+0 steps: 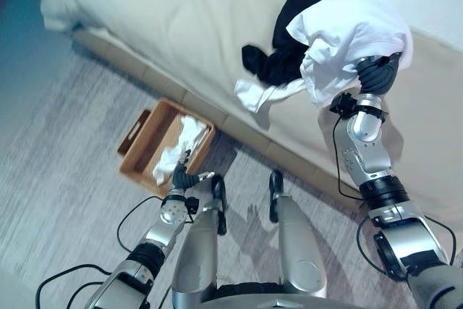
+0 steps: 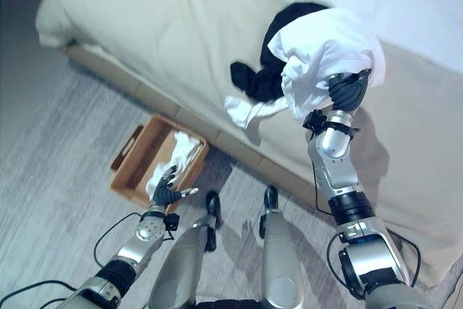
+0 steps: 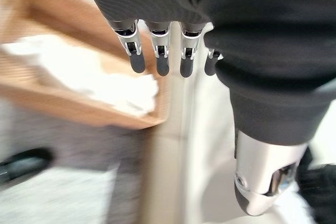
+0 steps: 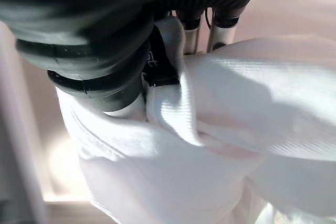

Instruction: Pick up clothes into the bucket

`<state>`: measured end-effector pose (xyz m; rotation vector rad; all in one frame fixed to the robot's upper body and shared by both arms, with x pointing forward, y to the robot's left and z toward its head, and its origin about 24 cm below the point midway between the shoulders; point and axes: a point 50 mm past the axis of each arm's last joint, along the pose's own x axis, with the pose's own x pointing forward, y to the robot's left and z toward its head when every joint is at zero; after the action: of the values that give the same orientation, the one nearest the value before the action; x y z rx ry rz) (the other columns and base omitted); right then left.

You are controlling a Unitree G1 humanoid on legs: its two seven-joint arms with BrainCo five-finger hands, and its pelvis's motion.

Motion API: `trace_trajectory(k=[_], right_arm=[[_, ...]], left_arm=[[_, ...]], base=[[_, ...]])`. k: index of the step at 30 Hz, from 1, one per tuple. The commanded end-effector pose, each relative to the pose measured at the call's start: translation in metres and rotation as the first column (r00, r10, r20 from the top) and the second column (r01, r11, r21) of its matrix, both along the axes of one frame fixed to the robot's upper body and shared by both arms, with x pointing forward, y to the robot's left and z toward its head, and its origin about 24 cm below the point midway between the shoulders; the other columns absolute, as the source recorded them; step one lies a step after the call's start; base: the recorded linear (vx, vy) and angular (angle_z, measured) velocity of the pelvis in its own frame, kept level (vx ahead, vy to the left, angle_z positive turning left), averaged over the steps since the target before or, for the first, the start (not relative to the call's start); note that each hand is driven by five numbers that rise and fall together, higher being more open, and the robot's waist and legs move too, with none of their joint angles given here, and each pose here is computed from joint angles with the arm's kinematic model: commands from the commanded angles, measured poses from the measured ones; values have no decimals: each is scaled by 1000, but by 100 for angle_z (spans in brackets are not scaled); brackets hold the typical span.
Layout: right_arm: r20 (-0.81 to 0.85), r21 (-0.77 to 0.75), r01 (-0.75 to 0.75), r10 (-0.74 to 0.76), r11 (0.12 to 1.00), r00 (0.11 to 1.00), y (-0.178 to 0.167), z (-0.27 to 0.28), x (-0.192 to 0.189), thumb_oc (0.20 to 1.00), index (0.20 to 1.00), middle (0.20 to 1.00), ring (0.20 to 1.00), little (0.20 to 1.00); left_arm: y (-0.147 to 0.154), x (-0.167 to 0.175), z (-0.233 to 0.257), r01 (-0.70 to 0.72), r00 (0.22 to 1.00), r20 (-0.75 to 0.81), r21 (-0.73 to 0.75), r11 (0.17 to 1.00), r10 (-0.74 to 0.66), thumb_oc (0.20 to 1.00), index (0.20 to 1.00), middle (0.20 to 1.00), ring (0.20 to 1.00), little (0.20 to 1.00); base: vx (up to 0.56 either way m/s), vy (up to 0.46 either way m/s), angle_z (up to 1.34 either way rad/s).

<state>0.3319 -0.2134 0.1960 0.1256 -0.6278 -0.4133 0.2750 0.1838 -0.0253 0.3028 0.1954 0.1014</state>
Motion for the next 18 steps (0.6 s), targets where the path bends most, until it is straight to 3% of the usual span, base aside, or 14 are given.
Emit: trace_trajectory(k=[1,6,10,13,16,18], right_arm=[[205,-84,-22,39,996,978,-1,44,-15,200,200,200,200,200],[14,-170,-162,167,972,986,-1,2,-21,200,200,200,200,200],[-87,-276,-173,155,945,984,-10,-12,-28,200,200,200,200,200],[-205,-432,-183,101,883,974,-22,-21,-32,200,200,200,200,200],[-239,-483,-201,93,853,967,-26,-21,-33,200,200,200,200,200],[-273,-636,-222,54,739,961,-27,-11,-33,200,200,200,200,200]], left_arm=[[7,1,15,15,996,87,-33,999,-12,1000,1000,1000,1000,1000],[3,16,53,100,972,222,-71,992,-82,1000,1000,1000,1000,1000],[-3,23,76,181,944,292,-60,982,-157,1000,1000,1000,1000,1000],[-11,32,111,292,882,383,16,956,-276,1000,1000,1000,1000,1000],[-14,34,125,336,850,410,59,940,-329,1000,1000,1000,1000,1000],[-20,39,149,398,792,439,158,904,-425,1000,1000,1000,1000,1000]], base=[[122,-3,-21],[121,-10,-4],[122,-18,8],[128,-18,9],[71,-5,0],[71,4,3]])
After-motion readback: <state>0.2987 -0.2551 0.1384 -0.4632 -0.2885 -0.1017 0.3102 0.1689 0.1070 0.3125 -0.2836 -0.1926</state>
